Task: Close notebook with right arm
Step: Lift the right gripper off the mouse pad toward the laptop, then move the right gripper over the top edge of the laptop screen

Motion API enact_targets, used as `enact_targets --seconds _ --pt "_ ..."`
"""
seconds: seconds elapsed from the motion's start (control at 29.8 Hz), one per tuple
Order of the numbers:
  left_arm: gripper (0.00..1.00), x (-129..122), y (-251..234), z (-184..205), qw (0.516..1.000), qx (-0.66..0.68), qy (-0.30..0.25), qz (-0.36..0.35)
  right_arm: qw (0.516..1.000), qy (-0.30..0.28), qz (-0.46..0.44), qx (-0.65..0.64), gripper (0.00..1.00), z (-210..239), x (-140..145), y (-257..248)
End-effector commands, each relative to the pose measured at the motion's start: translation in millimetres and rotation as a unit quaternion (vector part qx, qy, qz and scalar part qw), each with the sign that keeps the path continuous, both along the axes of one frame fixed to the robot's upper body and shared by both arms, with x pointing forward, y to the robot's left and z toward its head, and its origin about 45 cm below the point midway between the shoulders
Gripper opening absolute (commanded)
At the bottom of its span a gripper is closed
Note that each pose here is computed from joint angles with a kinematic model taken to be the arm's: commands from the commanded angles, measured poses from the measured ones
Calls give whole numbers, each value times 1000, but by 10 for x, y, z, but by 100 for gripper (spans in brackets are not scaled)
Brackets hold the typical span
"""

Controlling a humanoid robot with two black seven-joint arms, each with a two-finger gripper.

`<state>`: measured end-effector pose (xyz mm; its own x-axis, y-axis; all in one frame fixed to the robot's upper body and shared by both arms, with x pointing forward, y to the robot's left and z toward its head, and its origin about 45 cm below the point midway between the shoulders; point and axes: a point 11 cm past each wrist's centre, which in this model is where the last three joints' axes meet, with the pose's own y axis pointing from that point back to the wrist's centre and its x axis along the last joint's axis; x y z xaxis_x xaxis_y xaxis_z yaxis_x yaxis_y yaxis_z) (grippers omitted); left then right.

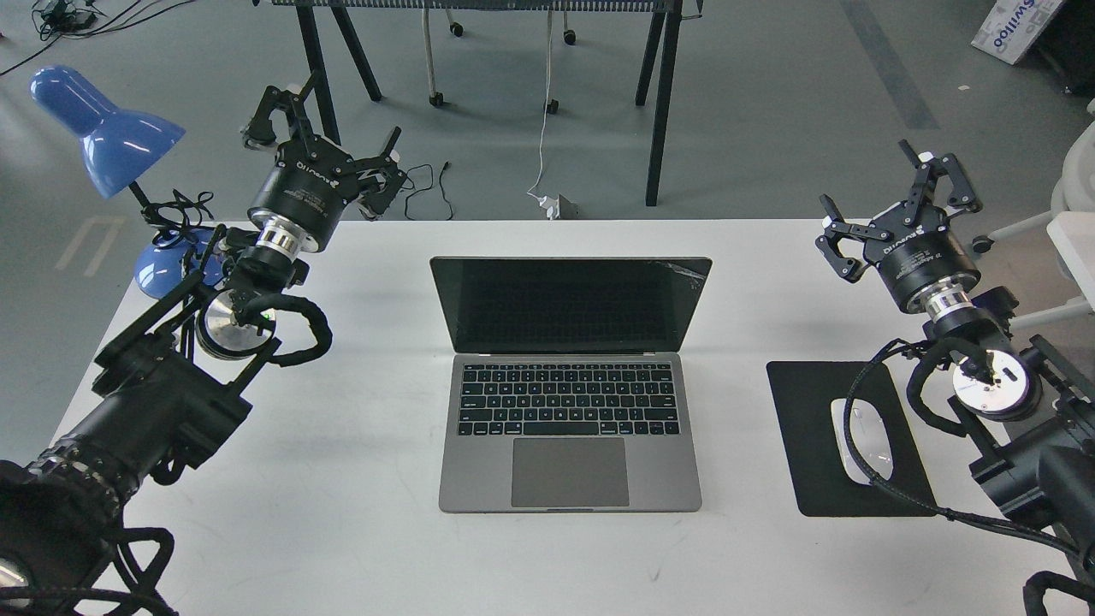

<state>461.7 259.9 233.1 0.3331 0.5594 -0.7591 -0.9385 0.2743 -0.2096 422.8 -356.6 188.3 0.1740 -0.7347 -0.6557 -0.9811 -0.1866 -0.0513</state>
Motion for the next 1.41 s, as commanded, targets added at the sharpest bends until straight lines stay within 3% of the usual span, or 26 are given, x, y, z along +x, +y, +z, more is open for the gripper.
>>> enact_targets --seconds 0.0,0.24,0.54,0.77,1.38 --pt "100 -1 -1 3 1000 0 -2 1 1000 -2 2 -2 100 26 23 20" --pt "100 -5 38 23 1000 -5 -11 8 999 -19 29 -24 100 230 172 161" --pt "100 -5 36 23 1000 -5 -11 7 982 -2 144 -118 100 266 307 897" --pt "100 -9 35 16 1000 -5 -10 6 964 3 223 -147 100 258 144 1243" --pt "100 -12 26 21 1000 -7 -12 4 924 19 312 -221 100 68 -295 1211"
